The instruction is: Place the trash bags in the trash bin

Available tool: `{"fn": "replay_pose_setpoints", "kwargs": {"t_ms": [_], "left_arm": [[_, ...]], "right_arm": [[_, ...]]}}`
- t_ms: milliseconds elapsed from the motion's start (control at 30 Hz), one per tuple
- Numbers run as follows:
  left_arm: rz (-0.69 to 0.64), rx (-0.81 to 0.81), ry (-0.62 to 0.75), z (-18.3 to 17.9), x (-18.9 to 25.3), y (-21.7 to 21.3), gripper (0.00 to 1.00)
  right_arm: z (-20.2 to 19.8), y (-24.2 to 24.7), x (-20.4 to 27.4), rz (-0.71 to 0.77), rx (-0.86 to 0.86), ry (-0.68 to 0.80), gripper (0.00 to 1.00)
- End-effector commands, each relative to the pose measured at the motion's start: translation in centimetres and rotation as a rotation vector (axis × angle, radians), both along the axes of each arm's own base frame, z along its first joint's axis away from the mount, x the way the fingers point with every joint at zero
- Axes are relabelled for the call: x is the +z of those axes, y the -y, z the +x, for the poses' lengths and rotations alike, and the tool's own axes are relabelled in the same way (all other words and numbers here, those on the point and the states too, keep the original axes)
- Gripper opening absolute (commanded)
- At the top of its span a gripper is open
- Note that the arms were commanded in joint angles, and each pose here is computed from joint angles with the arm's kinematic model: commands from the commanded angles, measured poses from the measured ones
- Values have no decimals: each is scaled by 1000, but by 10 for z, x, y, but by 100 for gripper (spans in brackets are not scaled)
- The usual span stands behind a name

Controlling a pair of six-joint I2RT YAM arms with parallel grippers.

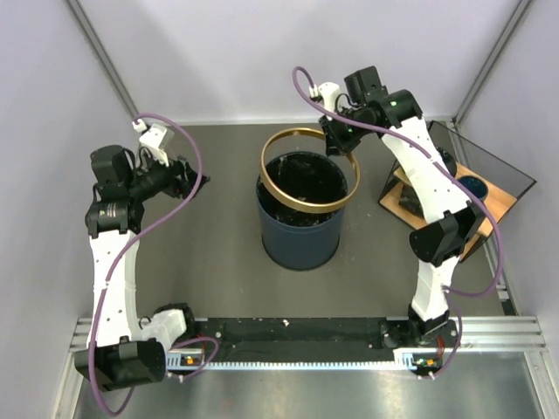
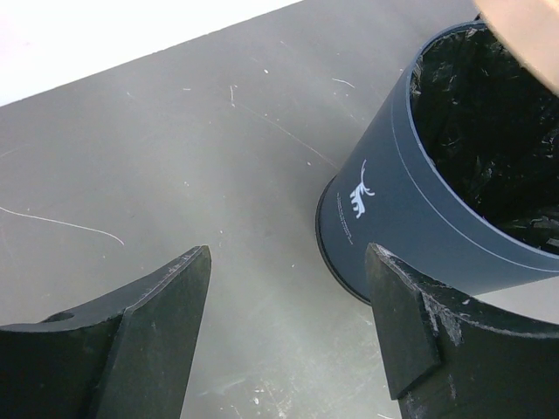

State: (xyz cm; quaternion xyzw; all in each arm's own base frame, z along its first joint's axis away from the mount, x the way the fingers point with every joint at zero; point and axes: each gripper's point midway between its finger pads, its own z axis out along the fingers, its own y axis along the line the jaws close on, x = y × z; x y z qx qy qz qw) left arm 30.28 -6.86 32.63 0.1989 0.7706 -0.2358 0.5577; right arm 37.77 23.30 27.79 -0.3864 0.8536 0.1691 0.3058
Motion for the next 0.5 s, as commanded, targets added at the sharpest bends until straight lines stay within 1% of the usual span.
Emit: {"fn": "replay_pose_setpoints", "kwargs": {"t_ms": [0, 100, 167, 233, 467], "left_arm": [[11, -7, 26, 2, 3, 0, 77], [14, -10, 27, 1, 2, 0, 77], [11, -9, 20, 1, 0, 0, 77], [6, -12, 18, 0, -1, 1, 77], [11, -12, 22, -1, -1, 1, 78]], "right_arm": [[0, -3, 51, 76, -5, 124, 4], [-5, -4, 57, 90, 13, 129, 5], [-14, -8, 44, 75, 40, 88, 6], [-18, -11, 36, 54, 60, 81, 6], [-7, -13, 19, 9, 57, 74, 7]]}}
